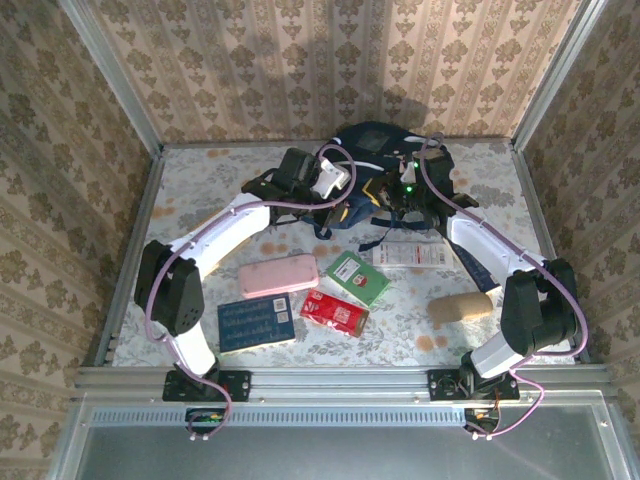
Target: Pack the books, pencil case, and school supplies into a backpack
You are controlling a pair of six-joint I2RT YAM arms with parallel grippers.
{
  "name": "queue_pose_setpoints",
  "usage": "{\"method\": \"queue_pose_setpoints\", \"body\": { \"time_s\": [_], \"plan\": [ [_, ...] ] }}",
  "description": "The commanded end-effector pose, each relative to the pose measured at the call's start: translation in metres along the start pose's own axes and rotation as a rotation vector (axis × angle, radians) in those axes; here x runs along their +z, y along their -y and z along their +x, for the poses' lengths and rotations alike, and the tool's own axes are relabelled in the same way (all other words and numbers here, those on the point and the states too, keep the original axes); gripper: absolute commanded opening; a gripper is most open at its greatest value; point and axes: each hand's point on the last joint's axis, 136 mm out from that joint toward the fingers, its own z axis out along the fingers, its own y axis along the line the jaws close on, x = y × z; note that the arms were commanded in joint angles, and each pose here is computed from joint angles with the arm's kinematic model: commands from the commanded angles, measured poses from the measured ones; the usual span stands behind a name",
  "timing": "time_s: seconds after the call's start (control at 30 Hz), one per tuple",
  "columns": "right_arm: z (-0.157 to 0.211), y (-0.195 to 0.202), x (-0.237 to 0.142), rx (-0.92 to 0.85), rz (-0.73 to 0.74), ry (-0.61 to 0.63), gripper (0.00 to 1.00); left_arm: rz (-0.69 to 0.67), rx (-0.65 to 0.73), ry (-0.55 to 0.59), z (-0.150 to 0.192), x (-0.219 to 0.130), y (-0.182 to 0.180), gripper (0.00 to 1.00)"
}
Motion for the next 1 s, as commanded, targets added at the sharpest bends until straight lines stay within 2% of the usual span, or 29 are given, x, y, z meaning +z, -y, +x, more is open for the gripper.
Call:
{"method": "queue_pose_setpoints", "body": {
  "time_s": [0.0, 0.6, 0.73, 0.97],
  "plan": [
    [0.012, -0.07, -0.019, -0.173, -0.2, -0.039, 0.0, -0.08, 0.014, 0.042, -0.009, -0.018, -0.009, 0.0],
    [0.001, -0.057, -0.033, -0.293, -0.08, 0.021, 0.0, -0.204, -0.121, 0.013, 0.023, -0.041, -0.056, 0.0],
    [0.003, -0.06, -0.035, -0.358, -0.063, 0.016, 0.0, -0.225, -0.143, 0.013, 0.024, -0.046, -0.065, 0.0],
    [0.021, -0.066, -0.033, -0.551, 0.001, -0.053, 0.0, -0.229, -0.103, -0.008, 0.02, -0.047, -0.063, 0.04]
  ]
}}
